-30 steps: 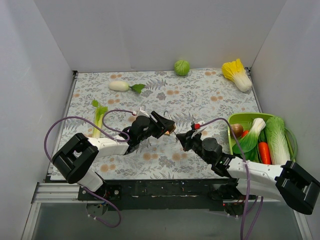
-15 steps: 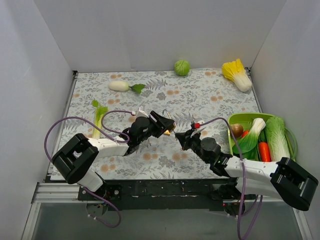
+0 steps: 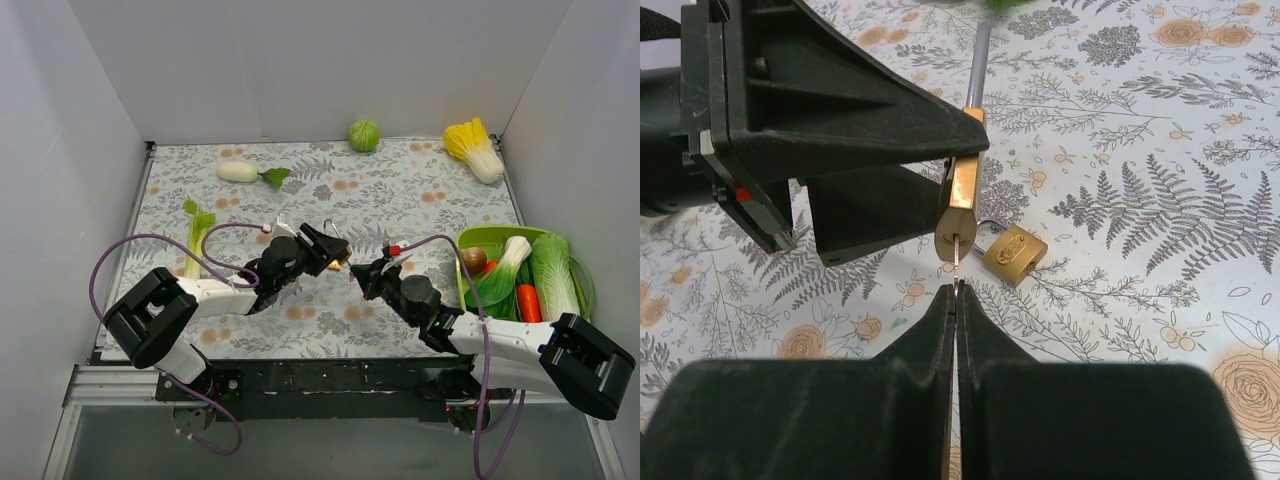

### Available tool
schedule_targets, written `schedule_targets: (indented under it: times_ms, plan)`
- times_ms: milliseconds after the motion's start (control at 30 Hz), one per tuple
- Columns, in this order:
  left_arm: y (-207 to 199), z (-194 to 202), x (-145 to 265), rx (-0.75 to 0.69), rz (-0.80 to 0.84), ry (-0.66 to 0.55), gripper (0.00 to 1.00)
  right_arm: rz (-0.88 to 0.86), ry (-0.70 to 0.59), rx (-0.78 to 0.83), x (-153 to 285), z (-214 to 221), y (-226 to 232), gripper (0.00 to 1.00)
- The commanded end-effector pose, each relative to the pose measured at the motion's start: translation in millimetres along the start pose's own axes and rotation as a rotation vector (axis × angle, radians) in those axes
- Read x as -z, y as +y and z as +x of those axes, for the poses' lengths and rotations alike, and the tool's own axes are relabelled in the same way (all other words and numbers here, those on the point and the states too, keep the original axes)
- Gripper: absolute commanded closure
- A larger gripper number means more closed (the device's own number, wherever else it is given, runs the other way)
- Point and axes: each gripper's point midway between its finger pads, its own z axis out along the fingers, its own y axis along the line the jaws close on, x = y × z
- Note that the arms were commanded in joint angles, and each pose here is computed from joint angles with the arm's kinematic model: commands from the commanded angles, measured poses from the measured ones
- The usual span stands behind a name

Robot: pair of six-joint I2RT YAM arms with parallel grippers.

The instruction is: Unlock with the key

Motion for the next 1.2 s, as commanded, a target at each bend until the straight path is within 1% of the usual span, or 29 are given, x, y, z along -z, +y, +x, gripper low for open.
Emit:
schedule_targets:
  times_ms: [0,300,467,667,800,833,933,1033,1100,1167]
  plan:
    - [-76.7,29.6,28.4,0.427,0.18,0.179,1.0,0.021,-0.182,-0.069,-9.7,-56.2,3.2,0.99]
    - [-87.2,37.4,35.1,0.436,0.233,0.206,1.0,0.035,-0.195,-0.087,-9.6,-59.2,-3.9,0.99]
    - [-94.4,41.7,34.6,0.422,0.253,0.227,1.0,0.032,-0.177,-0.093,-11.1,-54.1,-4.5,0.99]
    - [-77.0,37.2,32.8,0.419,0.195,0.179,1.0,0.026,-0.118,-0.041,-12.2,-52.2,-1.5,0.99]
    - [-77.0,37.2,32.7,0.415,0.189,0.179,1.0,0.03,-0.054,0.0,-11.8,-39.7,-3.5,0.92]
    - [-76.7,32.4,30.4,0.417,0.188,0.15,1.0,0.021,-0.038,0.004,-11.8,-35.1,-2.4,0.88]
    - [-77.6,30.8,28.7,0.416,0.185,0.14,1.0,0.002,-0.006,0.007,-12.1,-27.2,0.4,0.81]
    - [-77.4,29.0,27.6,0.413,0.18,0.131,1.0,-0.004,0.011,0.015,-13.0,-23.1,1.4,0.75]
    - [-78.3,27.1,28.1,0.414,0.182,0.121,1.0,0.0,0.014,0.021,-14.4,-24.6,1.2,0.74]
    - [-79.2,26.0,28.4,0.412,0.185,0.116,1.0,0.004,0.029,0.025,-15.0,-21.8,0.5,0.7]
